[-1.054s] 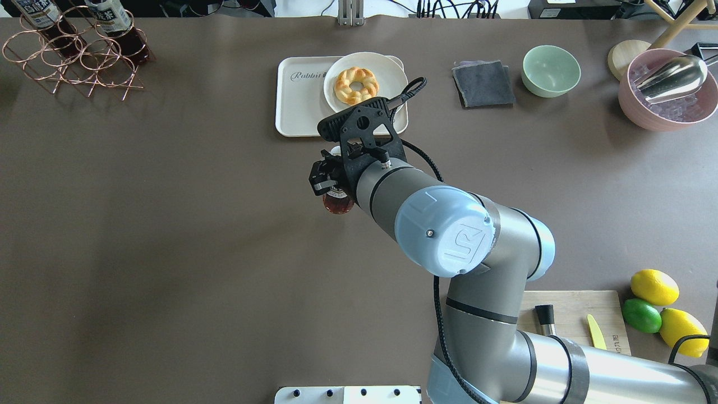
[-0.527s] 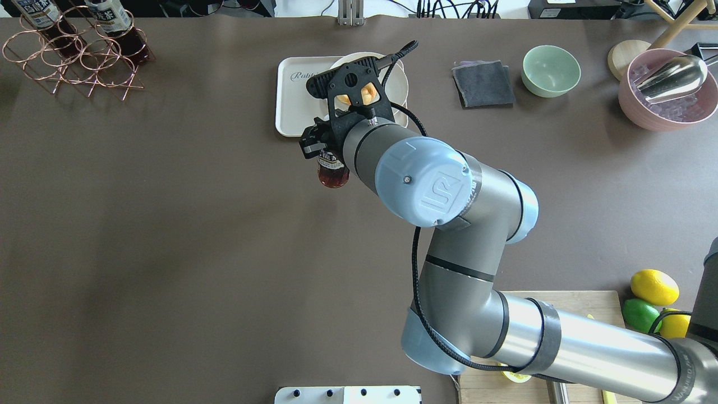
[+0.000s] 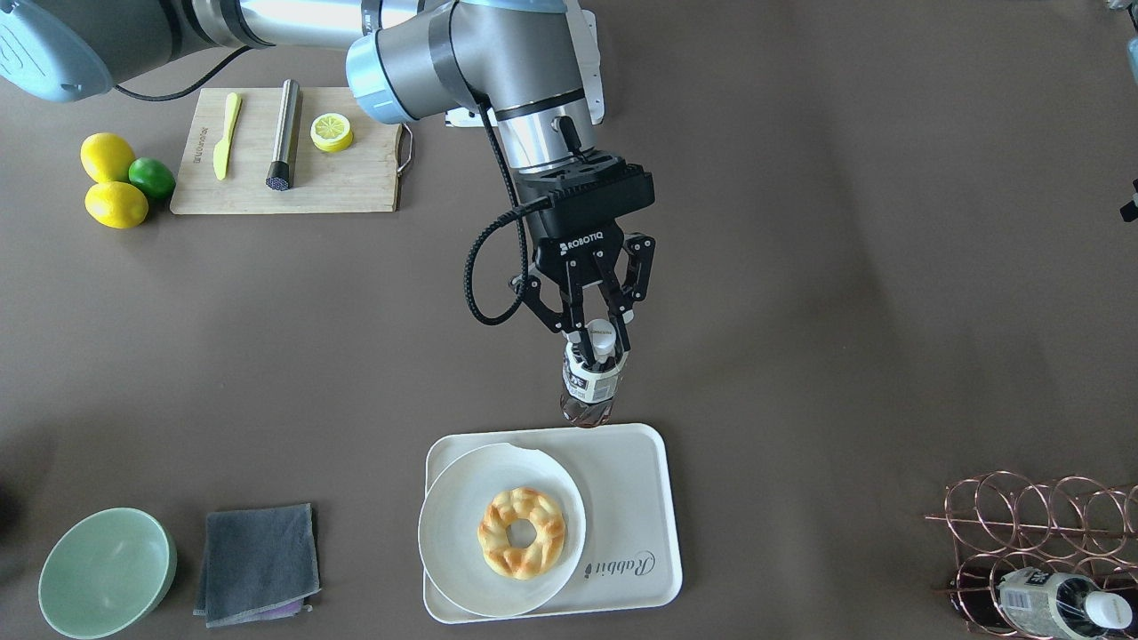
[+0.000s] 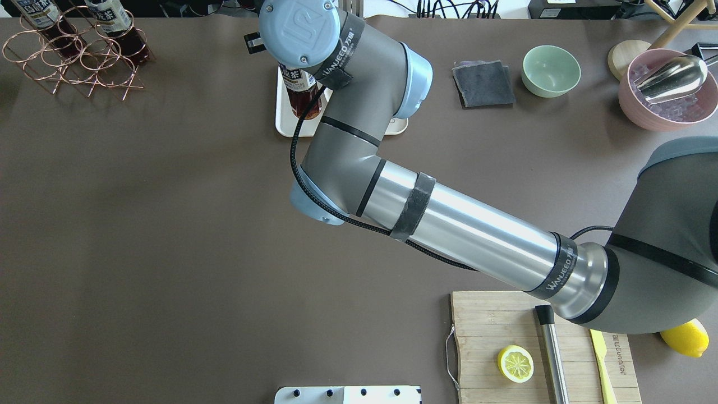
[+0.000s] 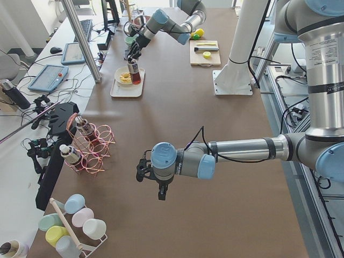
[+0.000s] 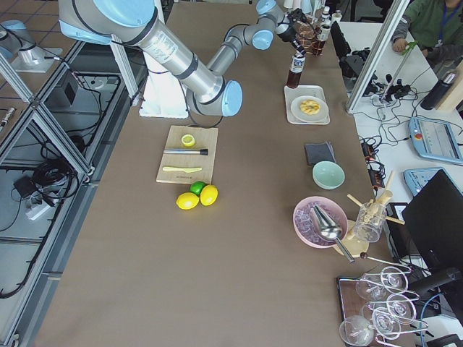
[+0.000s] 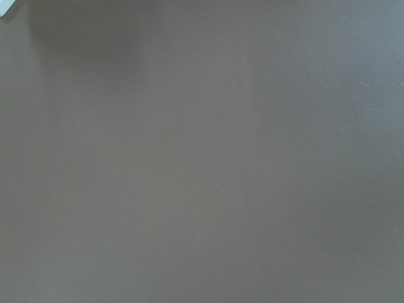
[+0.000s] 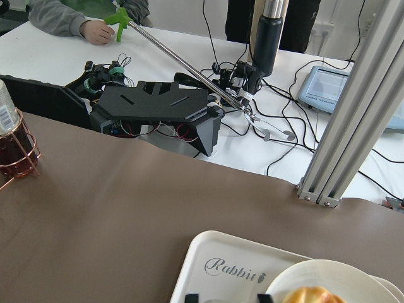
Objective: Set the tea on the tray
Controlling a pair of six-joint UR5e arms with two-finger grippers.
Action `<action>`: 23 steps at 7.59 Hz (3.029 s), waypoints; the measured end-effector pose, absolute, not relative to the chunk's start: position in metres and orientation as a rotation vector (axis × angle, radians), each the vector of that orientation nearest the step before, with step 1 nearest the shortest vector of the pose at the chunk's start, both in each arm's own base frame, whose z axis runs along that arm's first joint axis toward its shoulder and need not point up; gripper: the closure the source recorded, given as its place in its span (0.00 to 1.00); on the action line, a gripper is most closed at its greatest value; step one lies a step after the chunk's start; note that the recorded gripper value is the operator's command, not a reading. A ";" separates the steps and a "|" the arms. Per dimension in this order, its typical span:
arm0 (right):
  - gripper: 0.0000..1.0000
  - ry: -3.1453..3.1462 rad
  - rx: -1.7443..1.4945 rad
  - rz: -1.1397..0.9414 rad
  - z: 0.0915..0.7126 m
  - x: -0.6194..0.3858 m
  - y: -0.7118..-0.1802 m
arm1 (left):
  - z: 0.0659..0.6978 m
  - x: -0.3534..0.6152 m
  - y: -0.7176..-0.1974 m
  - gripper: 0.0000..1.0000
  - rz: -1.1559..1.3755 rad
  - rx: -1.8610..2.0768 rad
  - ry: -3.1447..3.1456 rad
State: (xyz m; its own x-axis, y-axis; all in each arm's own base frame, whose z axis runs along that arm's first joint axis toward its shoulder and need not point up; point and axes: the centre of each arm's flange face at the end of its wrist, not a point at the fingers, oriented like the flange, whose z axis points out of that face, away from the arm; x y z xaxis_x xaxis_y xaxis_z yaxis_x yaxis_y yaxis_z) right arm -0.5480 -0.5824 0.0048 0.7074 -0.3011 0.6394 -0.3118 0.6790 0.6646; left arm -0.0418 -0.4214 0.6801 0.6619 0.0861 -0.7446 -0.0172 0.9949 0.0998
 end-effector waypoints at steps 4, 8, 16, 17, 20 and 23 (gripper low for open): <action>1.00 -0.809 0.842 0.017 0.035 -0.587 -0.636 | 0.682 -0.059 -0.412 0.01 0.016 0.098 0.850; 1.00 -0.810 0.840 0.016 0.046 -0.595 -0.643 | 0.679 -0.060 -0.418 0.01 0.017 0.106 0.850; 0.00 -0.859 0.831 0.013 0.028 -0.574 -0.650 | 0.676 -0.060 -0.417 0.01 0.020 0.113 0.853; 0.00 -0.905 0.798 -0.004 0.019 -0.552 -0.659 | 0.673 -0.060 -0.416 0.01 0.021 0.117 0.853; 0.00 -0.954 0.560 0.000 0.023 -0.435 -0.661 | 0.658 -0.065 -0.415 0.01 0.029 0.151 0.850; 0.00 -0.910 0.368 -0.040 0.132 -0.275 -0.610 | 0.651 -0.069 -0.417 0.01 0.087 0.202 0.816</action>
State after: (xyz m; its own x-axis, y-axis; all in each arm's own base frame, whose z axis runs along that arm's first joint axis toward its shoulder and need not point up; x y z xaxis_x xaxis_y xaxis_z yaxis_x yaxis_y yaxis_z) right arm -0.2754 -0.6103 0.1321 0.6174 -0.1882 0.7638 -0.1203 0.9370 0.3281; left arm -0.0686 -0.4172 0.6511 0.6825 0.1546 -0.7143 0.0007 0.9772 0.2121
